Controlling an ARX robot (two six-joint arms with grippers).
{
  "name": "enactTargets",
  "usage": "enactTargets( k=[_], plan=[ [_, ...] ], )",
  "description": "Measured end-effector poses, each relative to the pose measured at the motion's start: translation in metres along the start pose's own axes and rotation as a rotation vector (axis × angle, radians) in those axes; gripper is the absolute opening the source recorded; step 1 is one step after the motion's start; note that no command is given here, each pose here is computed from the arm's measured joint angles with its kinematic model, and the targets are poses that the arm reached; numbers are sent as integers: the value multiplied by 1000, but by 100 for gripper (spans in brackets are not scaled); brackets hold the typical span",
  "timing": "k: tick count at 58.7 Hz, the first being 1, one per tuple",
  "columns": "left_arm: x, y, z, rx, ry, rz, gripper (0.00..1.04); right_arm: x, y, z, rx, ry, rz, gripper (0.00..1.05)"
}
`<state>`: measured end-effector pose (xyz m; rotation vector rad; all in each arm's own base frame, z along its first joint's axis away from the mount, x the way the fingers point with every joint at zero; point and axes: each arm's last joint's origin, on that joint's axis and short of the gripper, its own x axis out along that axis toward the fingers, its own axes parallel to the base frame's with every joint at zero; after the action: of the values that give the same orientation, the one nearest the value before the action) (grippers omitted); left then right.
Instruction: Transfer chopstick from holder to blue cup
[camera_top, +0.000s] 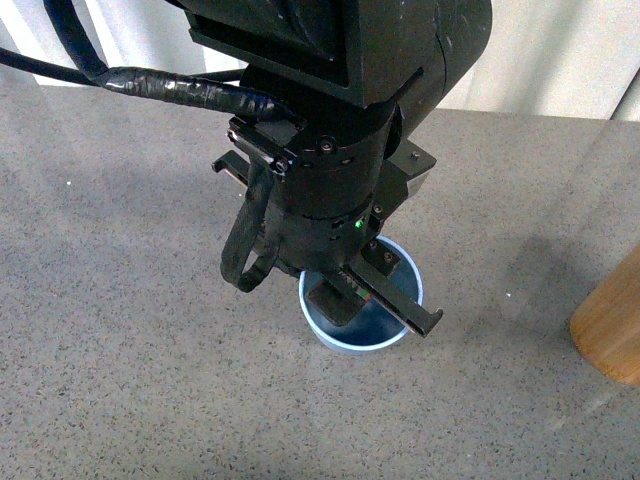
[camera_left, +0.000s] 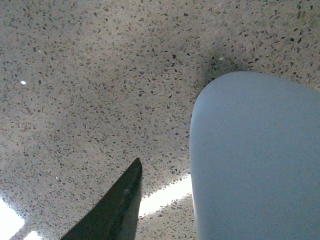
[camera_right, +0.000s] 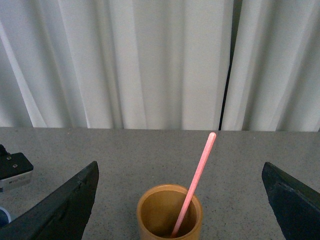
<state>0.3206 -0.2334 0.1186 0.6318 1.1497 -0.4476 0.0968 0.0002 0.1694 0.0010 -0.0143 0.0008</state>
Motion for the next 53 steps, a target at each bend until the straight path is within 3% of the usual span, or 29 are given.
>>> enactTargets(
  k=[20, 53],
  plan=[
    [-27, 5, -6, -28, -36, 15, 99, 0, 0, 0, 0, 0, 0, 95],
    [-60, 71, 9, -159, -153, 28, 98, 0, 0, 0, 0, 0, 0, 95]
  ],
)
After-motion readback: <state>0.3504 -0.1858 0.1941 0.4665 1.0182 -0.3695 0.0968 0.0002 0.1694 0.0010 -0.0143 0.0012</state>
